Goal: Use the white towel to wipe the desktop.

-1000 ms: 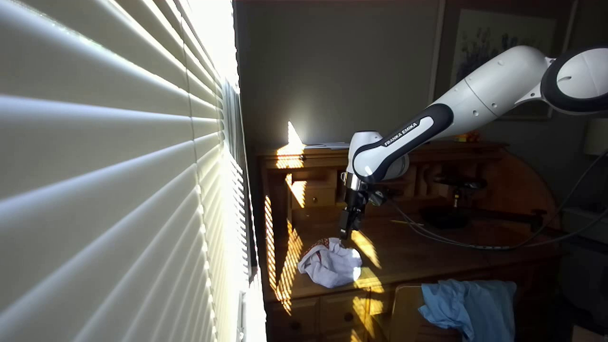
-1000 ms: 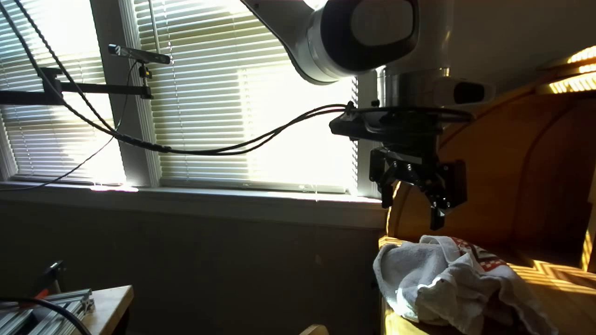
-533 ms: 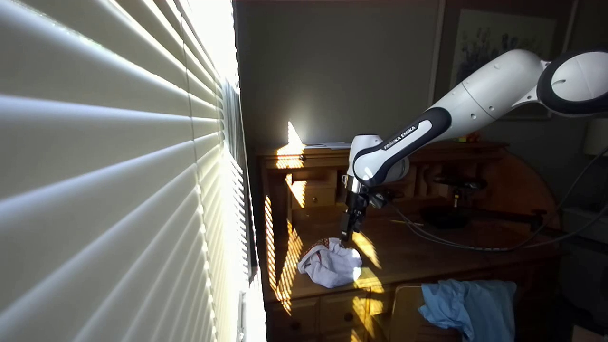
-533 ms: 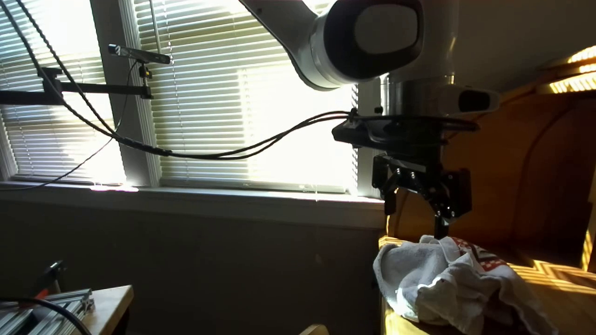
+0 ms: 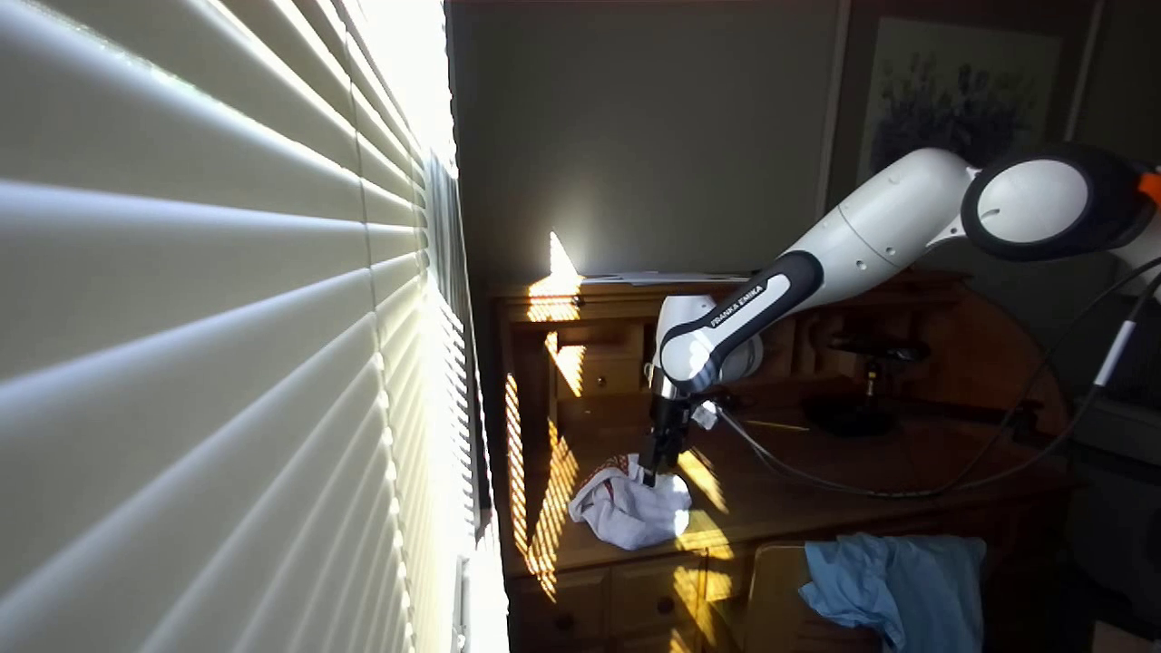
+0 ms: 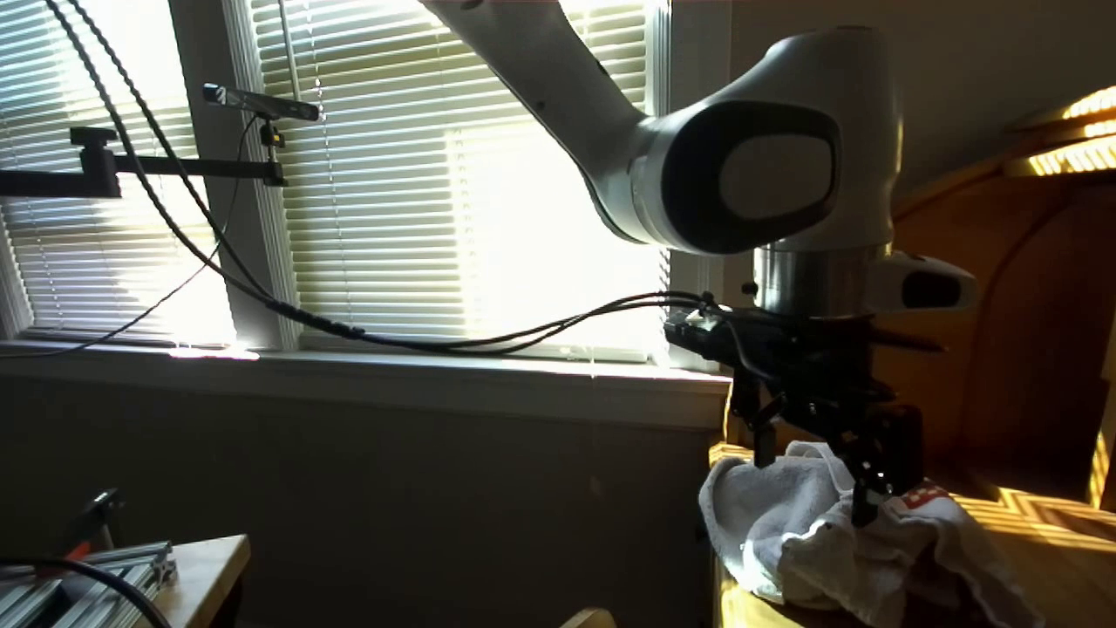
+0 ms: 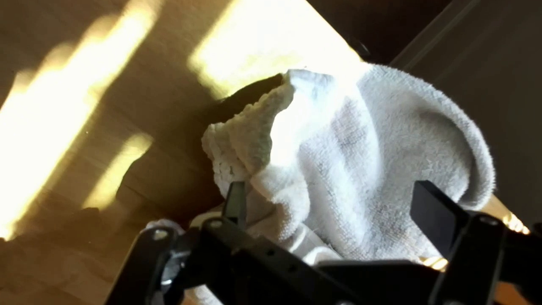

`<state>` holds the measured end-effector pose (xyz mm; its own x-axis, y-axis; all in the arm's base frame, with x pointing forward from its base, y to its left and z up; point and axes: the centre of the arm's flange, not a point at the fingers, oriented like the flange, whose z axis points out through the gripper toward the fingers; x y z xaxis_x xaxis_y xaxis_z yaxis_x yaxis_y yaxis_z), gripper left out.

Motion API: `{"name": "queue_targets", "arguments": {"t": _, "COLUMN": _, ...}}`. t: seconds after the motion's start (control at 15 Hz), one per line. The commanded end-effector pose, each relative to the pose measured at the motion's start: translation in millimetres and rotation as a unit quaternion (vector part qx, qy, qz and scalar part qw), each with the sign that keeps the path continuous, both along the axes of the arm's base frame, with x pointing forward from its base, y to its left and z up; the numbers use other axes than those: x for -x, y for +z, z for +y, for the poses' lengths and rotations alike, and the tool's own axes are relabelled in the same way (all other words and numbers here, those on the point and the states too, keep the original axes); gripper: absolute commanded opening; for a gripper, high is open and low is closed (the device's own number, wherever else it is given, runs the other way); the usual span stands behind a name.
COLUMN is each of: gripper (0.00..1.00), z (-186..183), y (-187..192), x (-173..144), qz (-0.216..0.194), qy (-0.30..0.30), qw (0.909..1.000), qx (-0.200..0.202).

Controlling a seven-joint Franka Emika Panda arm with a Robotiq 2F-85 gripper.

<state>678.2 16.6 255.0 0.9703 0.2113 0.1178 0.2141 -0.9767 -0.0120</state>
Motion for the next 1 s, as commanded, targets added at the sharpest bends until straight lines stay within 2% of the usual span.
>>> {"name": "queue_targets", "arguments": {"t": 0.0, "gripper": 1.0, "z": 2, "y": -19, "x": -41, "qz": -0.014, "qy": 0.014, "qw": 0.9998, "qx": 0.01}}
{"name": "queue_targets", "arguments": {"t": 0.07, "gripper": 1.0, "z": 4, "y": -22, "x": -47, "qz": -0.015, "qy": 0.015, "qw": 0.9997, "qx": 0.01}}
{"name": "queue_targets", "arguments": {"t": 0.2, "gripper": 0.74, "z": 10, "y": -29, "x": -57, "qz": -0.021, "qy": 0.022, "qw": 0.9995, "qx": 0.01}}
{"name": "queue_targets", "arguments": {"t": 0.8, "gripper": 0.09, "z": 36, "y": -40, "x": -86, "qz": -0.038, "qy": 0.031, "qw": 0.9988, "qx": -0.001}}
{"name": "queue_targets", "arguments": {"t": 0.93, "gripper": 0.01, "z": 33, "y": -38, "x": -87, "qz": -0.044, "qy": 0.027, "qw": 0.9987, "qx": -0.004}}
